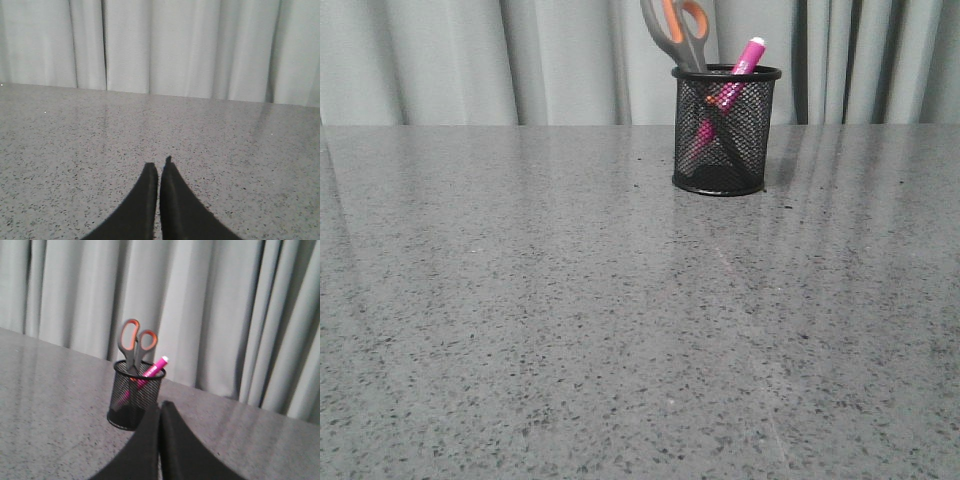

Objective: Put pen and scissors into bin

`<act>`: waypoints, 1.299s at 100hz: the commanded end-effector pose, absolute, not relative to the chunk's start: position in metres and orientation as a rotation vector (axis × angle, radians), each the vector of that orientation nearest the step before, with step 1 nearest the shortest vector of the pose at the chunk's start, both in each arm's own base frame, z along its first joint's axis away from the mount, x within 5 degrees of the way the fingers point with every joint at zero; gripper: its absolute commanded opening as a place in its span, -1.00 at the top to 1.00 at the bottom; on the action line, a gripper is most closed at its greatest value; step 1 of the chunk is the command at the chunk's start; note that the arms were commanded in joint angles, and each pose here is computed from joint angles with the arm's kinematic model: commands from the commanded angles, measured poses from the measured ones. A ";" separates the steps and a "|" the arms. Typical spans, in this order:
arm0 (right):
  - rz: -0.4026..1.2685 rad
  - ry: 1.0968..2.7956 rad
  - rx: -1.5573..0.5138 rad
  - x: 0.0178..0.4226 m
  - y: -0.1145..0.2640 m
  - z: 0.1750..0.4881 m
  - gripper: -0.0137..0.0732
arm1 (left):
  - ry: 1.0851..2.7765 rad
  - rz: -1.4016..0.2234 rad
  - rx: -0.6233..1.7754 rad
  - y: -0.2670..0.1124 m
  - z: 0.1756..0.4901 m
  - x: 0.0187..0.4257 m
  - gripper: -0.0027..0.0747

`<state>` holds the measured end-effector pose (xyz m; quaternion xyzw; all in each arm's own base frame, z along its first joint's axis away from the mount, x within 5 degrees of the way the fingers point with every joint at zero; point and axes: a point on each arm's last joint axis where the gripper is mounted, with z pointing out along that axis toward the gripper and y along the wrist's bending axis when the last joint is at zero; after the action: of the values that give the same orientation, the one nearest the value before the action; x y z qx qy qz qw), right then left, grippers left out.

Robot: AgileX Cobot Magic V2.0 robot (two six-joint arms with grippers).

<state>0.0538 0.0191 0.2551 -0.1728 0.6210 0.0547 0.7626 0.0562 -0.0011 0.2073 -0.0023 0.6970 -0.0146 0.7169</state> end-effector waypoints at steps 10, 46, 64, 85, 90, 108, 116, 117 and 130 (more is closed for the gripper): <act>0.012 1.394 -0.184 0.058 0.008 0.252 0.86 | 1.480 -0.047 -0.021 -0.001 0.201 0.055 0.98; -0.075 1.462 -0.068 0.056 0.000 0.208 0.86 | 1.480 -0.047 -0.021 -0.001 0.201 0.055 0.98; -0.094 1.539 -0.100 0.055 0.000 0.201 0.86 | 1.482 -0.047 -0.021 -0.001 0.201 0.055 0.98; -0.093 1.559 -0.101 0.055 0.000 0.199 0.86 | 1.482 -0.047 -0.021 -0.001 0.201 0.055 0.98; -0.093 1.557 -0.101 0.055 0.000 0.199 0.86 | 1.482 -0.047 -0.021 -0.001 0.201 0.055 0.98; -0.093 1.552 -0.101 0.055 0.000 0.200 0.86 | 1.482 -0.047 -0.021 -0.001 0.201 0.055 0.98; -0.093 1.552 -0.101 0.055 0.000 0.200 0.86 | 1.482 -0.047 -0.021 -0.001 0.201 0.055 0.98; -0.093 1.552 -0.101 0.055 0.000 0.200 0.86 | 1.482 -0.047 -0.021 -0.001 0.201 0.055 0.98; -0.093 1.552 -0.101 0.055 0.000 0.200 0.86 | 1.482 -0.047 -0.021 -0.001 0.201 0.055 0.98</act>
<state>0.0559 0.0011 0.1956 -0.0487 0.7303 -0.0342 0.6805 0.0562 -0.0011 0.2071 -0.0032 0.6977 -0.0157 0.7162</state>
